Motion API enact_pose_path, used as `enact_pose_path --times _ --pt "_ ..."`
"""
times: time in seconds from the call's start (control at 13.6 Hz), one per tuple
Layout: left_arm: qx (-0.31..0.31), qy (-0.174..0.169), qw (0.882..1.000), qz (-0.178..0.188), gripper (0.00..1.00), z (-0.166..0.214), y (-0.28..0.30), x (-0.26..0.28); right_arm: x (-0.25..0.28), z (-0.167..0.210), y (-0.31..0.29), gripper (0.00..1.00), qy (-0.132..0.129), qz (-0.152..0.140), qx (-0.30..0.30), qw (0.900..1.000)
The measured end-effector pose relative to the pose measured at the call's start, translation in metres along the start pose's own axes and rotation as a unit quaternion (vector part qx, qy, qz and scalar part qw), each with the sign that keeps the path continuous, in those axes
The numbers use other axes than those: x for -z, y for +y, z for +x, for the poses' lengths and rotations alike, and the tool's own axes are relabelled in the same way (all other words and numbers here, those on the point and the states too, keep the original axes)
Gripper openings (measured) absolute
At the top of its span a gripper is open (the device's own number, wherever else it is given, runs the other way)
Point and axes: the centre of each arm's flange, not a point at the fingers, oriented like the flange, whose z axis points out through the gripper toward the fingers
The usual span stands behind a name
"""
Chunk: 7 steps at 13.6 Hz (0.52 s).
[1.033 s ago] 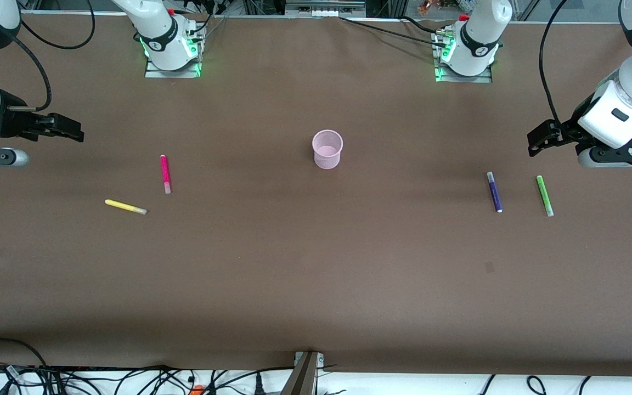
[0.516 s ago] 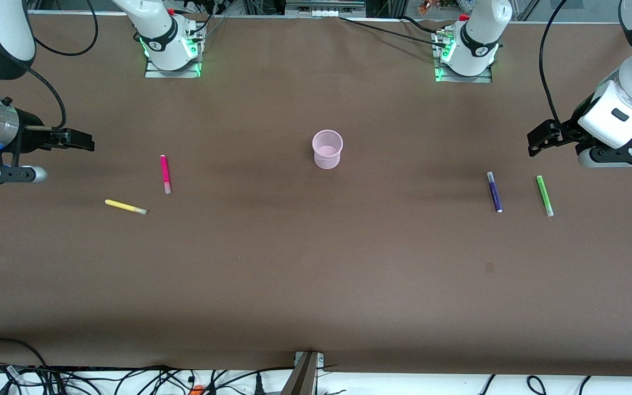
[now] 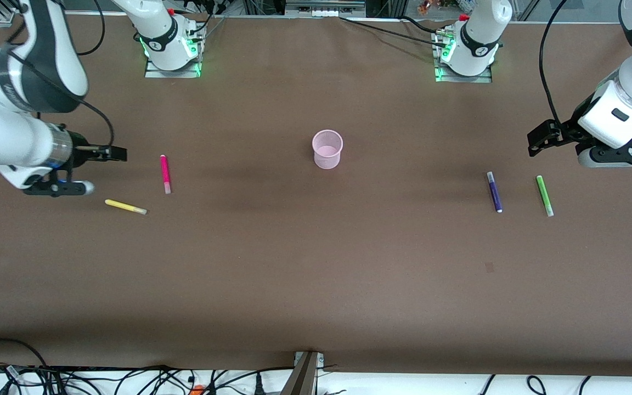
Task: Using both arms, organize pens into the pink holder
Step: 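Reach the right gripper down to the pink marker and grasp it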
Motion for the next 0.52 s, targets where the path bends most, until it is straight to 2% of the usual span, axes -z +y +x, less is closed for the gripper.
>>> enact_pose_path --times 0.37,0.52 --pt "0.000 0.000 1.000 0.000 1.00 0.000 0.000 0.000 -0.077 -0.005 -0.008 1.00 -0.016 -0.003 0.014 1.000" --pt "0.000 0.000 1.000 0.000 1.00 0.000 0.000 0.000 -0.101 -0.007 -0.009 1.00 -0.014 -0.002 0.028 1.000"
